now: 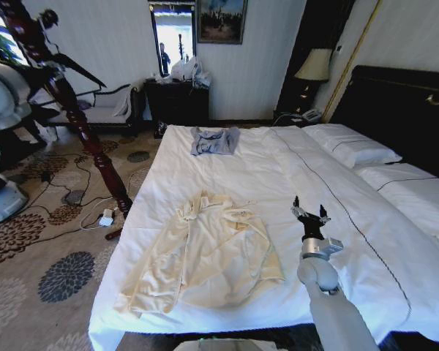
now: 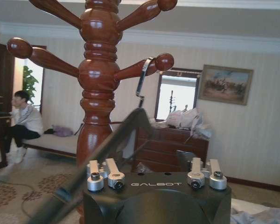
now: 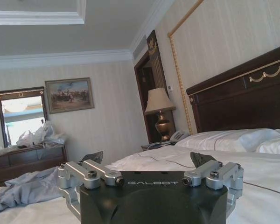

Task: Pick up the clothes from the bed and hang them on the clothes hanger.

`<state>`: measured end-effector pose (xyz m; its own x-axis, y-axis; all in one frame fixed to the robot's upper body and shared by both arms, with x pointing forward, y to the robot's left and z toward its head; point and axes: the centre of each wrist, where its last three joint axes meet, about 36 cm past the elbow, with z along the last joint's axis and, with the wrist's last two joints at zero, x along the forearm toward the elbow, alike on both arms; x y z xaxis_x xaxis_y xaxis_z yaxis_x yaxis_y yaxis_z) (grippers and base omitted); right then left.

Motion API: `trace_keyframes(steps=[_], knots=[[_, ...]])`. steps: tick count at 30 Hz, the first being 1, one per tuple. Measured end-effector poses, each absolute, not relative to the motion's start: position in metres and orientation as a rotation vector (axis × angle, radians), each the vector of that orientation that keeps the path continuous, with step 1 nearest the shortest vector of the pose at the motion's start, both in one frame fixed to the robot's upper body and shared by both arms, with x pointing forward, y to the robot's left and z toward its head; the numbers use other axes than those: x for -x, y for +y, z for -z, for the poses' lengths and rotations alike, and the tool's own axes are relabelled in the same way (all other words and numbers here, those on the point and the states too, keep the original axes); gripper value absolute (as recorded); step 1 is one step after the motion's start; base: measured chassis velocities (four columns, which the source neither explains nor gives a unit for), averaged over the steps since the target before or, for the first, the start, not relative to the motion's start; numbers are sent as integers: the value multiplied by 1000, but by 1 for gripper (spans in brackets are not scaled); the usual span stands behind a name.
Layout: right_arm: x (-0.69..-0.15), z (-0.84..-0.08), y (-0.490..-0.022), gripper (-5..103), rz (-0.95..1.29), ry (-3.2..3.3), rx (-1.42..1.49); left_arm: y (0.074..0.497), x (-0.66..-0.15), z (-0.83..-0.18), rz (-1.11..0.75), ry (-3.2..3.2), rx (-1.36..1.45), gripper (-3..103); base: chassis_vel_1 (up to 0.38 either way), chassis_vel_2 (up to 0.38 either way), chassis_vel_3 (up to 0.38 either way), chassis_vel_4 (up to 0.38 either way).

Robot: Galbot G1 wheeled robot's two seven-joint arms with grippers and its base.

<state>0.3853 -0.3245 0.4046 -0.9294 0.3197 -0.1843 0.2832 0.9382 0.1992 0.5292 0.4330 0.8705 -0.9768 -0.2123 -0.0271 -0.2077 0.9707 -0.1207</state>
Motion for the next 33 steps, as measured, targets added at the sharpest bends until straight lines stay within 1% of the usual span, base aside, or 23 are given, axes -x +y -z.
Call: trace_keyframes(steps=[2, 3, 4, 5, 7, 8, 20, 29, 33], knots=[[-385, -404, -327, 100, -243, 2881, -464, 430, -530, -876, 172, 3081, 338, 81, 0, 0, 0, 0], [-384, -404, -327, 100, -241, 2881, -467, 427, -530, -879, 166, 3081, 337, 81, 0, 0, 0, 0], [-384, -403, -328, 100, -241, 2882, -470, 425, -531, -883, 161, 3080, 332, 86, 0, 0, 0, 0], [-384, -403, -328, 100, -241, 2882, -470, 425, -531, -883, 161, 3080, 332, 86, 0, 0, 0, 0], [-383, -402, -327, 100, -243, 2883, -475, 421, -532, -890, 158, 3080, 331, 96, 0, 0, 0, 0], [-383, -402, -327, 100, -245, 2884, -477, 420, -533, -892, 157, 3086, 334, 98, 0, 0, 0, 0], [-378, -401, -333, 100, -228, 2884, -535, 424, -539, -888, 169, 3123, 396, 100, 0, 0, 0, 0], [-378, -400, -333, 100, -230, 2882, -547, 430, -523, -897, 155, 3096, 376, 100, 0, 0, 0, 0], [-379, -400, -331, 100, -237, 2882, -542, 443, -516, -897, 149, 3093, 343, 100, 0, 0, 0, 0]])
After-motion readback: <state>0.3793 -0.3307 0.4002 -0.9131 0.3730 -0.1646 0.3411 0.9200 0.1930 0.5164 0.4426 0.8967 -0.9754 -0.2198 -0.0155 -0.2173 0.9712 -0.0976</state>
